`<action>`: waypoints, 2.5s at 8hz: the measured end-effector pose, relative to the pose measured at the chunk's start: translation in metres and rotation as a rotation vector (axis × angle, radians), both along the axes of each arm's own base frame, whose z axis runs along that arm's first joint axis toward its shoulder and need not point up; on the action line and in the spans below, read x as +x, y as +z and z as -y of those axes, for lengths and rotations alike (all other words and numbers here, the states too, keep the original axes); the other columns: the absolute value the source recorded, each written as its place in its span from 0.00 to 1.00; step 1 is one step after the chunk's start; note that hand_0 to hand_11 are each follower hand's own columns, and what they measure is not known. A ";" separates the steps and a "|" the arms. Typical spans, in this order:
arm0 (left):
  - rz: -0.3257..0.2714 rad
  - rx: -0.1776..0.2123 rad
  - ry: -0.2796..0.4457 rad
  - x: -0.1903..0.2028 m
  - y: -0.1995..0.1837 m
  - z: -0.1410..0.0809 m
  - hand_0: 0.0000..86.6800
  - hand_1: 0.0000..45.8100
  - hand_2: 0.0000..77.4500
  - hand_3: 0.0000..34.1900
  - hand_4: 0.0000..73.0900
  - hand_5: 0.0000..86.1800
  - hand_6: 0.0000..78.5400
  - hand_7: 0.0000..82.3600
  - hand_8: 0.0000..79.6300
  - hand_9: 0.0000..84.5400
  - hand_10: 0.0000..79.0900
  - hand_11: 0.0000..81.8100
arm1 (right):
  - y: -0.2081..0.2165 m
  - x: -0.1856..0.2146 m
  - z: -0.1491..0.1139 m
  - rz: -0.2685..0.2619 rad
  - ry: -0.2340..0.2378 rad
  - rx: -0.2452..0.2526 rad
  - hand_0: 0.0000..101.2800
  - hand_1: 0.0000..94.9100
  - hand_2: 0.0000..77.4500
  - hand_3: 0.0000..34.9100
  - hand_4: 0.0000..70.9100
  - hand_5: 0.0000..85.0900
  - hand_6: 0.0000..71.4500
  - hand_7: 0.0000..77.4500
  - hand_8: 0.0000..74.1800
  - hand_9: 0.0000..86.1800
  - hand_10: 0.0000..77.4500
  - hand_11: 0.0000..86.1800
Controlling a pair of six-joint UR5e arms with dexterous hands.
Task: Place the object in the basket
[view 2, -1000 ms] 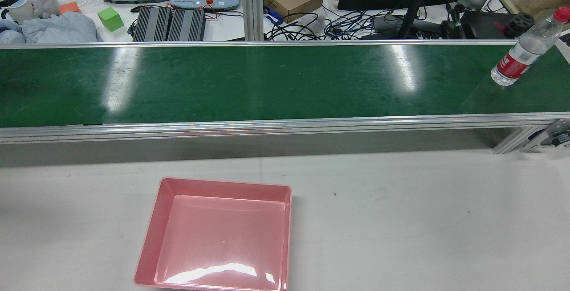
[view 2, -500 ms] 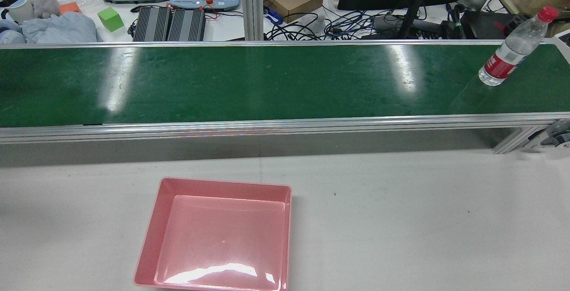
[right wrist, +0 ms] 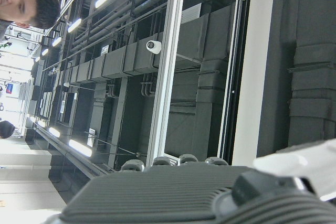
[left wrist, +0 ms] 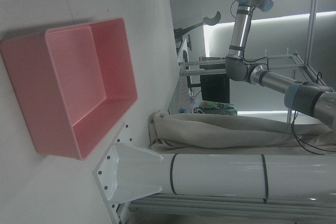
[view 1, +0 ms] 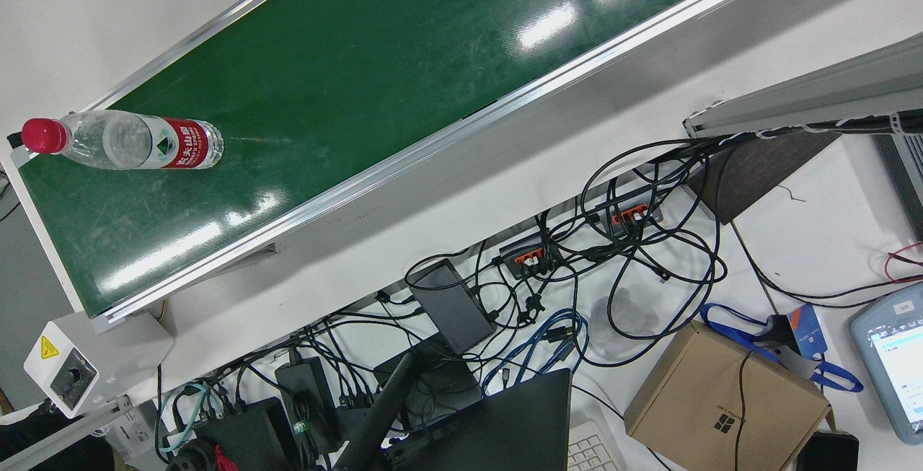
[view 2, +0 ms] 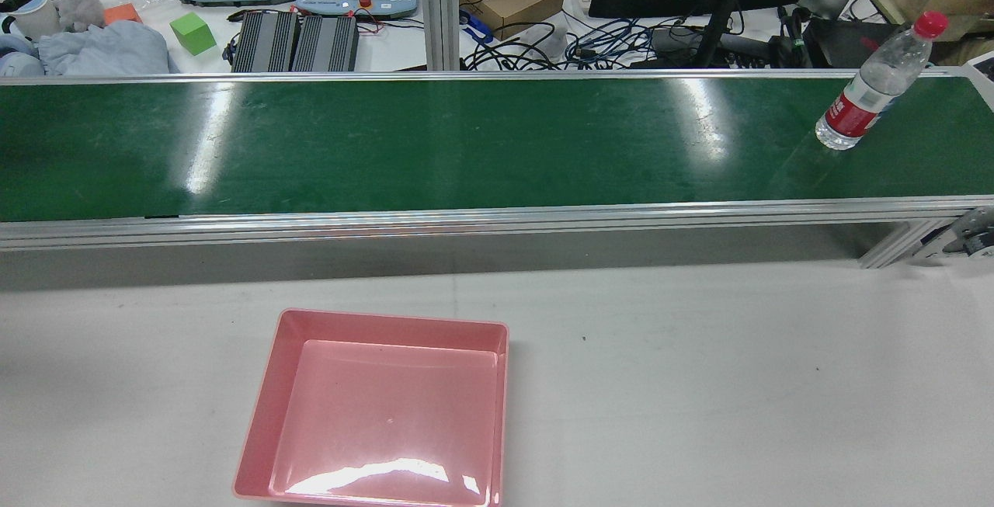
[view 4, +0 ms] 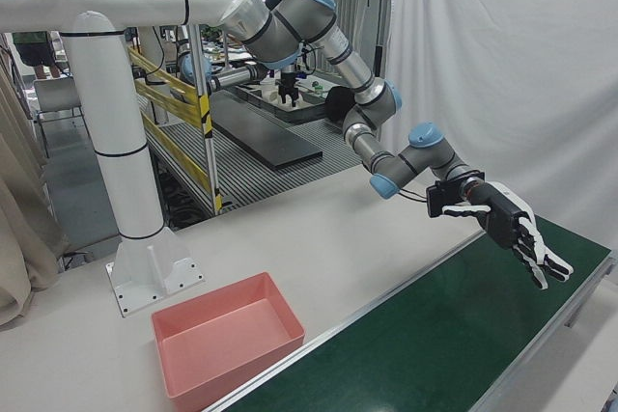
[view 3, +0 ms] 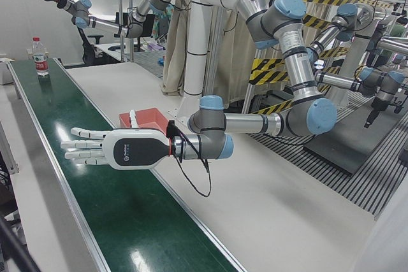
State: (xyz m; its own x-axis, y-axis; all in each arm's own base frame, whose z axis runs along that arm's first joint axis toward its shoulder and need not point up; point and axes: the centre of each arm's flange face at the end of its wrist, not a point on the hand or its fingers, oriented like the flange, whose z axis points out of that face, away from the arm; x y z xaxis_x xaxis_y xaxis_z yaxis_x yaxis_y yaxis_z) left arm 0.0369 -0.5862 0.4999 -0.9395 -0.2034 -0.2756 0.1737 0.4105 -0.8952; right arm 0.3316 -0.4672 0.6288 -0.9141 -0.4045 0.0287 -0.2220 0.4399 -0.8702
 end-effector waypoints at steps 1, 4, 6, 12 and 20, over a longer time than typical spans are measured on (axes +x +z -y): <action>0.000 0.000 0.000 0.000 0.000 0.000 0.57 0.21 0.01 0.02 0.14 0.20 0.03 0.01 0.02 0.01 0.08 0.13 | 0.000 0.000 0.000 0.000 0.000 0.000 0.00 0.00 0.01 0.00 0.01 0.00 0.00 0.01 0.00 0.00 0.01 0.00; -0.003 -0.001 -0.001 -0.002 0.001 -0.001 0.57 0.24 0.01 0.01 0.14 0.20 0.03 0.01 0.02 0.01 0.08 0.13 | 0.000 0.000 0.000 0.000 0.000 0.000 0.00 0.00 0.01 0.00 0.01 0.00 0.00 0.01 0.00 0.00 0.01 0.00; -0.005 0.008 -0.005 -0.005 -0.004 -0.003 0.57 0.25 0.01 0.01 0.14 0.20 0.03 0.01 0.02 0.01 0.08 0.13 | 0.000 0.000 0.000 0.000 0.000 0.000 0.00 0.00 0.01 0.00 0.01 0.00 0.00 0.01 0.00 0.00 0.01 0.00; -0.011 0.023 0.001 -0.006 -0.022 -0.017 0.57 0.26 0.01 0.01 0.15 0.20 0.03 0.01 0.02 0.01 0.08 0.13 | 0.000 0.000 0.000 0.000 0.000 0.000 0.00 0.00 0.01 0.01 0.01 0.00 0.00 0.01 0.00 0.00 0.00 0.00; -0.013 0.029 0.002 -0.005 -0.030 -0.019 0.57 0.26 0.01 0.01 0.16 0.21 0.03 0.01 0.03 0.01 0.08 0.13 | 0.000 0.000 0.000 0.000 0.000 0.000 0.00 0.00 0.01 0.00 0.01 0.00 0.00 0.01 0.00 0.00 0.01 0.00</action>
State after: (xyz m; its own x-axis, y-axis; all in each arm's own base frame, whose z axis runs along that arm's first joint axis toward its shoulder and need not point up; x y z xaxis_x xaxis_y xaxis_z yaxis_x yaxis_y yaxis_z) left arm 0.0318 -0.5672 0.4696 -0.9427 -0.1975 -0.2690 0.1611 0.4368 -0.8850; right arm 0.3314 -0.4673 0.6288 -0.9143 -0.4041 0.0287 -0.2218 0.4400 -0.8702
